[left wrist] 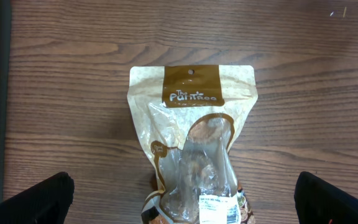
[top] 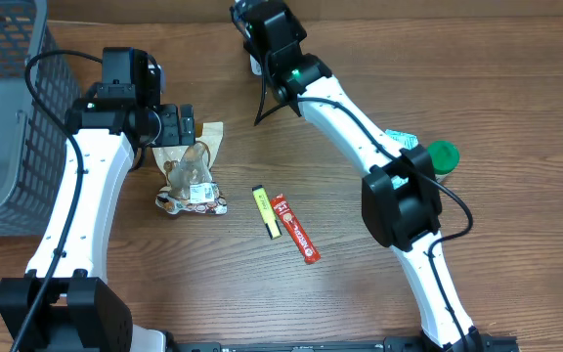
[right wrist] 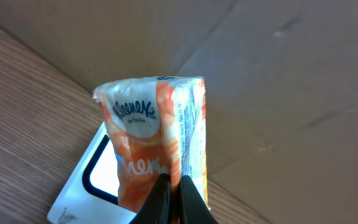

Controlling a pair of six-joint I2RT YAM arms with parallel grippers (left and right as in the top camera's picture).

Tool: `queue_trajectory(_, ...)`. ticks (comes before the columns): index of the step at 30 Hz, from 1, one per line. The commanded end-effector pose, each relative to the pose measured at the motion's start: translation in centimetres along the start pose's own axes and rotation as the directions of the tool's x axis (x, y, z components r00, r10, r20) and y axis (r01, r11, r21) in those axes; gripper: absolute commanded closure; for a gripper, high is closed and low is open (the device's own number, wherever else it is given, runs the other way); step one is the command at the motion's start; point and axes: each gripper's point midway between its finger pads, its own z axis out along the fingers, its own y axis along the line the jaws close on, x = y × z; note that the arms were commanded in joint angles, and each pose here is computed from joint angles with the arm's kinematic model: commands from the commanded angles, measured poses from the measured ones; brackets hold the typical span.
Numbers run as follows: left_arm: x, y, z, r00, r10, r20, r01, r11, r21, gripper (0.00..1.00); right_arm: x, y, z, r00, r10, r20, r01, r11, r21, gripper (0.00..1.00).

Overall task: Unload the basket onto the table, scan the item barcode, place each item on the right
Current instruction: 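Carry the Kleenex pack right and release it on the table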

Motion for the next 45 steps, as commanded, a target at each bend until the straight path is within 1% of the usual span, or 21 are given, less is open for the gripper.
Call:
queue_trajectory(1, -0.6, -0.1, -0.3, 1.000, 0.007, 0.015, -0.007, 1.000, -0.003, 0.00, -0.3, -0.8, 0.4, 1.000, -0.014, 0.018, 0.013, 0.999, 0.034, 0.96)
queue_trajectory(8, -0.6, -0.1, -0.3, 1.000, 0.007, 0.015, -0.007, 1.000, -0.003, 0.00, 2.0, -1.3, 1.8, 0.999, -0.014, -0.029, 0.015, 0.999, 0.046, 0.96)
queue_trajectory(10, -0.6, -0.1, -0.3, 1.000, 0.007, 0.015, -0.007, 1.000, -0.003, 0.00, 2.5, -1.7, 2.0, 0.999, 0.019, -0.041, -0.017, 0.999, 0.049, 0.96)
queue_trajectory(13, -0.6, -0.1, -0.3, 1.000, 0.007, 0.015, -0.007, 1.000, -0.003, 0.00, 2.0, -2.3, 1.5, 0.998, 0.048, -0.035, -0.046, 0.997, 0.064, 0.96)
queue_trajectory(15, -0.6, -0.1, -0.3, 1.000, 0.007, 0.015, -0.007, 1.000, -0.003, 0.00, 1.4, -3.8, 0.8, 0.998, 0.060, -0.037, -0.055, 0.992, 0.116, 0.96)
queue_trajectory(18, -0.6, -0.1, -0.3, 1.000, 0.007, 0.015, -0.007, 1.000, -0.003, 0.00, -0.3, -6.7, -1.5, 0.991, 0.131, -0.023, -0.124, 0.973, 0.193, 0.96)
queue_trajectory(22, -0.6, -0.1, -0.3, 1.000, 0.007, 0.015, -0.007, 1.000, -0.003, 0.00, -1.9, -9.6, -6.1, 0.975, 0.216, -0.051, -0.203, 0.959, 0.197, 0.96)
queue_trajectory(24, -0.6, -0.1, -0.3, 1.000, 0.007, 0.015, -0.007, 1.000, -0.003, 0.00, -1.6, -10.5, -8.6, 0.958, 0.269, -0.095, -0.249, 0.950, 0.187, 0.96)
queue_trajectory(27, -0.6, -0.1, -0.3, 1.000, 0.007, 0.015, -0.007, 1.000, -0.003, 0.00, 0.3, -10.7, -12.3, 0.915, 0.338, -0.221, -0.318, 0.940, 0.122, 0.96)
queue_trajectory(29, -0.6, -0.1, -0.3, 1.000, 0.007, 0.015, -0.007, 1.000, -0.003, 0.00, 2.8, -10.5, -14.5, 0.856, 0.389, -0.340, -0.382, 0.920, 0.089, 0.96)
queue_trajectory(32, -0.6, -0.1, -0.3, 1.000, 0.007, 0.015, -0.007, 1.000, -0.003, 0.00, 7.9, -9.9, -17.6, 0.719, 0.423, -0.552, -0.455, 0.886, 0.086, 0.93)
queue_trajectory(34, -0.6, -0.1, -0.3, 1.000, 0.007, 0.015, -0.007, 1.000, -0.003, 0.00, 11.6, -9.5, -19.8, 0.585, 0.427, -0.689, -0.493, 0.862, 0.116, 0.92)
queue_trajectory(36, -0.6, -0.1, -0.3, 1.000, 0.007, 0.015, -0.007, 1.000, -0.003, 0.00, 14.6, -9.1, -21.5, 0.446, 0.435, -0.782, -0.536, 0.830, 0.156, 0.92)
queue_trajectory(37, -0.6, -0.1, -0.3, 1.000, 0.007, 0.015, -0.007, 1.000, -0.003, 0.00, 15.6, -9.0, -21.9, 0.389, 0.446, -0.806, -0.558, 0.810, 0.179, 0.93)
queue_trajectory(39, -0.6, -0.1, -0.3, 1.000, 0.007, 0.015, -0.007, 1.000, -0.003, 0.00, 17.7, -8.7, -22.3, 0.300, 0.452, -0.840, -0.579, 0.786, 0.216, 0.93)
queue_trajectory(44, -0.6, -0.1, -0.3, 1.000, 0.007, 0.015, -0.007, 1.000, -0.003, 0.00, 22.8, -7.8, -22.7, 0.174, 0.416, -0.892, -0.541, 0.797, 0.266, 0.92)
queue_trajectory(45, -0.6, -0.1, -0.3, 1.000, 0.007, 0.015, -0.007, 1.000, -0.003, 0.00, 23.9, -7.4, -22.8, 0.153, 0.407, -0.900, -0.533, 0.801, 0.272, 0.91)
